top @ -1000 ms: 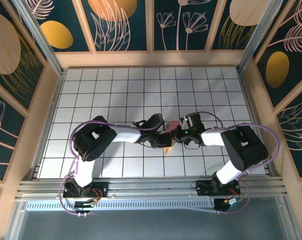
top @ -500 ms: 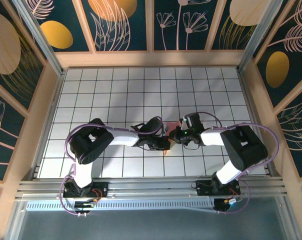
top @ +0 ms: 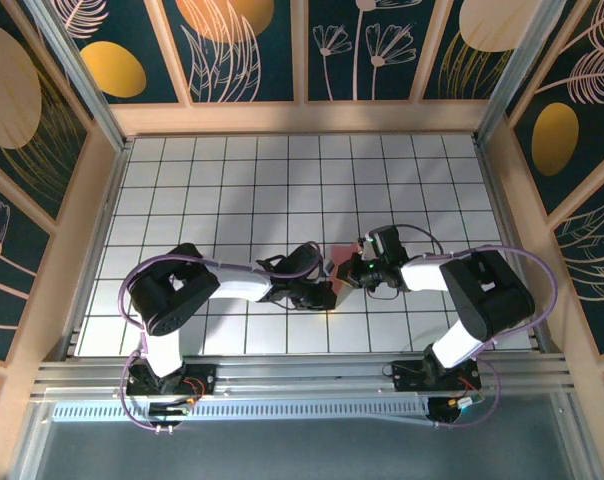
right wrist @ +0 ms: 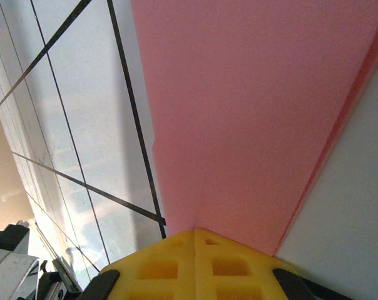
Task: Fold a paper plane with a square sheet of paper (fold left side to right side)
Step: Fold the wing for the fifth time at the center of the table.
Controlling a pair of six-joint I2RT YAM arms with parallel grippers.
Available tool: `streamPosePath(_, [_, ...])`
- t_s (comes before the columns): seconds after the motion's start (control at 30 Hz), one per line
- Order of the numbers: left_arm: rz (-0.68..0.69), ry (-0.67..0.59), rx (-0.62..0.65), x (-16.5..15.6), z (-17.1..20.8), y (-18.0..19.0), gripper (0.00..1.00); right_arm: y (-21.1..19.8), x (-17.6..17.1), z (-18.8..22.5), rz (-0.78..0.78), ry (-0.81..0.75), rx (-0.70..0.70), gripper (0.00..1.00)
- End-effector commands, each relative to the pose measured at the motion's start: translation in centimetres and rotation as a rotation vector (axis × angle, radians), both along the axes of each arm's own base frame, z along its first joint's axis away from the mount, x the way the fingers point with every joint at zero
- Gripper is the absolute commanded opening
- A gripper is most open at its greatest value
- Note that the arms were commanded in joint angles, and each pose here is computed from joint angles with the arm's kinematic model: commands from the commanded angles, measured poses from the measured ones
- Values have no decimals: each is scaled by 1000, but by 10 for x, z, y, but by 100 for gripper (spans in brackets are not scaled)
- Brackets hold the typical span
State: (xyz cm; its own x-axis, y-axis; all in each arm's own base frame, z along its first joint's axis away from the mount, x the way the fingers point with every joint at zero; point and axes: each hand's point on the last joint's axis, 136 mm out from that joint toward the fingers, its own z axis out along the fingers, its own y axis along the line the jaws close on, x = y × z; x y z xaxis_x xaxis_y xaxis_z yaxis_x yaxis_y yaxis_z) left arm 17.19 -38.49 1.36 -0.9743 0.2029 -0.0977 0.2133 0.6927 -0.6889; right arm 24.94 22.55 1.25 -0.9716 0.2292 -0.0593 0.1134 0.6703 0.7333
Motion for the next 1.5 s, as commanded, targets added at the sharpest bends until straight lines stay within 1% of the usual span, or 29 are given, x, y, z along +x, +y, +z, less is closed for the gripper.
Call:
streamPosePath(0.0, [-41,142,102,-42,-19,24,0,-36,-36,-52,-27,164,-211,0])
streamPosePath(0.3, [-32,149,94,-47,-17,26,0,-32,-34,-49,-19,155,-195,0])
streamPosePath(0.5, [-26,126,58,-45,-5,24,0,-28,-28,-42,-13,128,-181,0])
streamPosePath(0.6, [-16,88,25,-39,9,20,0,-22,-20,-31,-4,98,-169,0])
streamPosePath(0.67, [5,47,40,-31,13,21,0,-18,-13,-21,2,70,-166,0])
streamPosePath(0.83, [95,-104,43,-4,38,25,0,-10,4,6,9,-1,-161,0])
streamPosePath(1.0, [261,-288,129,33,66,49,0,-9,19,36,-6,-75,-177,9])
streamPosePath(1.13, [386,-427,123,56,101,66,0,-13,25,56,-15,-119,-216,17])
streamPosePath(1.3, [517,-563,109,76,137,87,8,-22,27,71,-15,-148,-308,29])
streamPosePath(1.37, [568,-613,108,82,150,98,15,-28,26,73,-10,-155,-387,36])
streamPosePath(1.47, [642,-678,92,88,168,114,22,-33,24,76,0,-162,-494,46])
